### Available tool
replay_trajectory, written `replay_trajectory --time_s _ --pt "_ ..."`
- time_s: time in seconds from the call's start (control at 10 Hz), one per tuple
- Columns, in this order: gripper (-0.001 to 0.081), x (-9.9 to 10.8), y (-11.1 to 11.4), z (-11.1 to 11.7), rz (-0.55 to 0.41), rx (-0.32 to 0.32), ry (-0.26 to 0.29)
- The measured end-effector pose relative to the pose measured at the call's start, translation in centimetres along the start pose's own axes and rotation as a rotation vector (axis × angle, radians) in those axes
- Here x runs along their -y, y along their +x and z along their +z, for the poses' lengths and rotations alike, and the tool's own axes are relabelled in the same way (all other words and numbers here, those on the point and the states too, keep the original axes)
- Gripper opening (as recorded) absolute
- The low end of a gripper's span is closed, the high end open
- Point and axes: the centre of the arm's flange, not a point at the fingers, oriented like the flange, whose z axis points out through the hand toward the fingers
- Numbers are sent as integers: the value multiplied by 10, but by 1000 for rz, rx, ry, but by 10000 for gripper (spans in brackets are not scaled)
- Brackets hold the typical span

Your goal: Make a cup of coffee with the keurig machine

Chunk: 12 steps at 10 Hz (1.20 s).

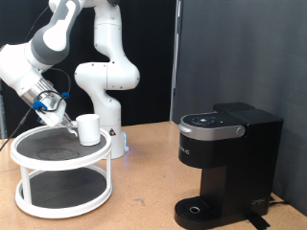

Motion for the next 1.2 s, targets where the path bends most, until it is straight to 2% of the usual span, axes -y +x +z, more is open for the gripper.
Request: replay_trajectory --time_s 0.5,0.8,1.0,1.2 --pt "1 -14 -23 -46 1 23 -44" --pt "1 -17 -25 -36 44 38 -80" --pt "1 -25 -45 -20 107 64 -107" --pt "1 -34 -69 -2 161 98 -61"
